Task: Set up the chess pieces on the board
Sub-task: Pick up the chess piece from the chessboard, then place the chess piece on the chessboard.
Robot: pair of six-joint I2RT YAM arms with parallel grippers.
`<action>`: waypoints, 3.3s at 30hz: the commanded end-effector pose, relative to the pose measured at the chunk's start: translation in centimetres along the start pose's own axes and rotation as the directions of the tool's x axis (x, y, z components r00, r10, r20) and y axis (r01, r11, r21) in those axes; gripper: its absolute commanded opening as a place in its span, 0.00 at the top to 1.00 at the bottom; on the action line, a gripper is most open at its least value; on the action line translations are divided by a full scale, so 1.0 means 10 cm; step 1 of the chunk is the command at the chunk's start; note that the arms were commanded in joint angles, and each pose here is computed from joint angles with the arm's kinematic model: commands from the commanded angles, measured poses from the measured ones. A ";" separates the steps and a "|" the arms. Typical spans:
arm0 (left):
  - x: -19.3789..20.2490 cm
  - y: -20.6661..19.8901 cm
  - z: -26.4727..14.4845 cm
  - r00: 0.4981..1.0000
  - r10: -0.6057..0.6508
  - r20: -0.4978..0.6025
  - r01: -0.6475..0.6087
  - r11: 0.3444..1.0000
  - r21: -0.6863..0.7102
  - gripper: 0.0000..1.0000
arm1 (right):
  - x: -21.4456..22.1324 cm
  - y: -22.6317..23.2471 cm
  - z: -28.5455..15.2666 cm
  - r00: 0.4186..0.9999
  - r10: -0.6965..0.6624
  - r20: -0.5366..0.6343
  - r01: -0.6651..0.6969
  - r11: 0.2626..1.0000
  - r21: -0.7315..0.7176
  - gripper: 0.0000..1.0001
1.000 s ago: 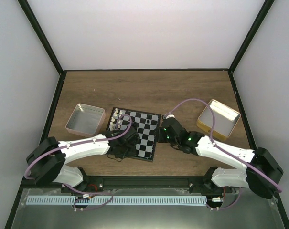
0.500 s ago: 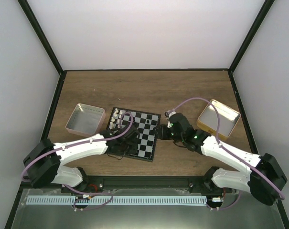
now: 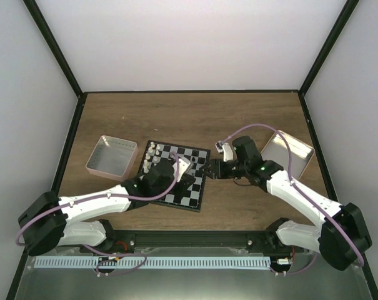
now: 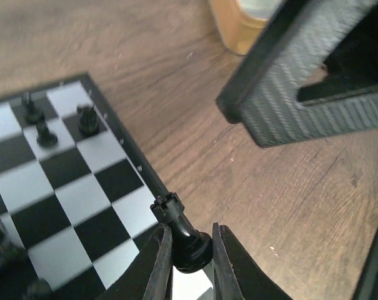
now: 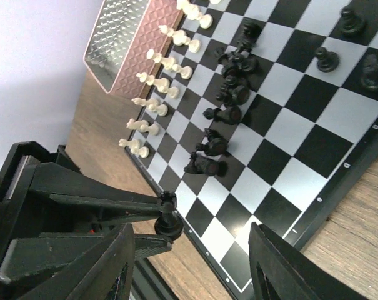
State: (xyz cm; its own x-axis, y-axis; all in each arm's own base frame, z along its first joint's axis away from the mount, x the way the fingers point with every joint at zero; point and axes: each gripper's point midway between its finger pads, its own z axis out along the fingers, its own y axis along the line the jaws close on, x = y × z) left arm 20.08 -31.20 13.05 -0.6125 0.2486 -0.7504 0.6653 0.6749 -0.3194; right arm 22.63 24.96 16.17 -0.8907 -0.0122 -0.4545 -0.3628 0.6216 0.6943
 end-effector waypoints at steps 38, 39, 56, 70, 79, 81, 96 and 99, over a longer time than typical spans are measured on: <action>-0.65 0.30 -0.28 0.865 0.346 0.362 -0.251 0.925 -0.283 0.17 | -0.55 -0.18 0.04 0.985 -0.123 0.117 0.099 0.977 0.188 0.99; -0.65 0.38 -0.31 0.881 0.302 0.366 -0.191 0.932 -0.308 0.17 | -0.62 -0.30 0.04 0.981 -0.133 0.143 0.093 0.963 0.254 0.99; -0.61 0.85 -0.53 0.917 -0.197 0.347 0.288 0.928 -0.235 0.00 | -1.17 -1.00 0.65 0.958 -0.259 0.120 0.163 0.840 0.517 0.99; -0.56 0.84 -0.46 0.924 -0.196 0.328 0.275 0.936 -0.218 0.00 | -1.03 -1.13 0.92 0.967 -0.244 0.069 0.181 0.854 0.487 0.99; -0.56 0.87 -0.48 0.928 -0.179 0.327 0.265 0.934 -0.239 0.00 | -0.95 -1.16 1.00 0.970 -0.239 0.042 0.193 0.864 0.465 0.95; -0.55 0.90 -0.49 0.930 -0.174 0.325 0.265 0.928 -0.262 0.00 | -0.95 -1.18 1.02 0.971 -0.238 0.036 0.194 0.863 0.466 0.95; -0.47 0.91 -0.49 0.944 -0.202 0.262 0.277 0.916 -0.289 0.00 | -1.20 -0.89 0.75 0.966 -0.239 0.099 0.165 0.864 0.476 0.66; -0.35 0.92 -0.42 0.952 -0.237 0.195 0.288 0.909 -0.300 0.00 | -1.29 -0.72 0.58 0.958 -0.254 0.134 0.165 0.869 0.466 0.58</action>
State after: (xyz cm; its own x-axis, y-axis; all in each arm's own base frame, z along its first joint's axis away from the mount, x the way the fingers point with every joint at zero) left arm 26.72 -22.75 15.80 -0.5990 -0.0676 -0.7979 0.3244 0.8905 -0.3190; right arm 37.46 25.12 7.95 -0.7852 -0.1152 -0.6084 -0.3292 0.9098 0.2526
